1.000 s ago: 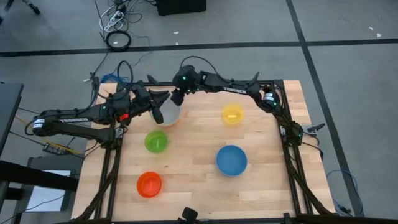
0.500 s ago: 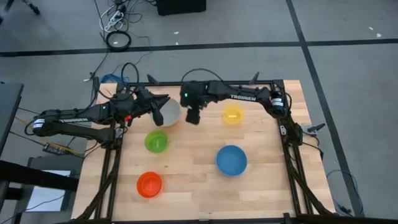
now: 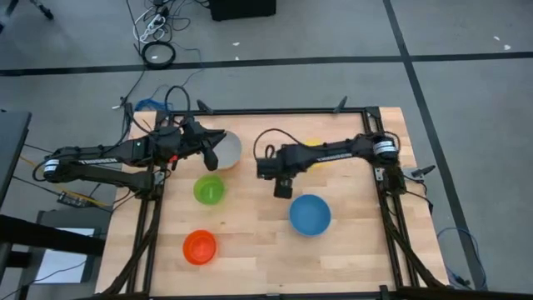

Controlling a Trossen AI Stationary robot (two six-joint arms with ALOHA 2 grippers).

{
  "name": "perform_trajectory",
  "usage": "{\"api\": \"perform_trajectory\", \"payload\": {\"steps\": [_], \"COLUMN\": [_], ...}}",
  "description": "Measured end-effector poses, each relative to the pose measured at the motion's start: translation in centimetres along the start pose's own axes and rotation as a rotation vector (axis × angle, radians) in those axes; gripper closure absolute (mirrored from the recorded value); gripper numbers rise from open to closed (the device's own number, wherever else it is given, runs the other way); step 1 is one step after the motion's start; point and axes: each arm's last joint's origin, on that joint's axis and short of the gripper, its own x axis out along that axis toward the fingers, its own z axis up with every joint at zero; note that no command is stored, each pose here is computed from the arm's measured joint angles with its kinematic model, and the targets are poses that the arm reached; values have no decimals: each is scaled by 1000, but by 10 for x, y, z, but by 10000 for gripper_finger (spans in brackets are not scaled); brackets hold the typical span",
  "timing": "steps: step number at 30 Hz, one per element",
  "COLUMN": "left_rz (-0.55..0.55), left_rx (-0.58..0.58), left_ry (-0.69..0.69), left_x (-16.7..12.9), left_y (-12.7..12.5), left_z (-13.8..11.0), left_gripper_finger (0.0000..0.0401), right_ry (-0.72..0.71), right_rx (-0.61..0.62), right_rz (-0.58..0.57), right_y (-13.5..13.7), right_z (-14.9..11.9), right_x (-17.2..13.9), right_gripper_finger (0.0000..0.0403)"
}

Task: Nest bowls inside each other
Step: Stack the blue bowl on top of the gray bowl

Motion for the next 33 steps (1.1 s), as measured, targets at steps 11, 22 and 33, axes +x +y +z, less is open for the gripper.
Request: {"api": "perform_trajectory", "payload": {"steps": [11,22,33], "left_rz": [-33,-33,-33], "left_rx": [-1,-1,-1], "left_ry": [3,3,4], "left_x": [0,0,0], "left_y": [-1,-1,-1], "left_z": [0,0,0], "left_gripper_finger": [341,341,341], "right_ry": [-136,-31,-49], "right_rx": [43,135,199], "right_rz": [337,401,431], "right_y": [-18,-7,3], "right_z": [-86,-125,-134], "right_x": [-69,-23,8], "right_gripper_finger": [231,222,212]}}
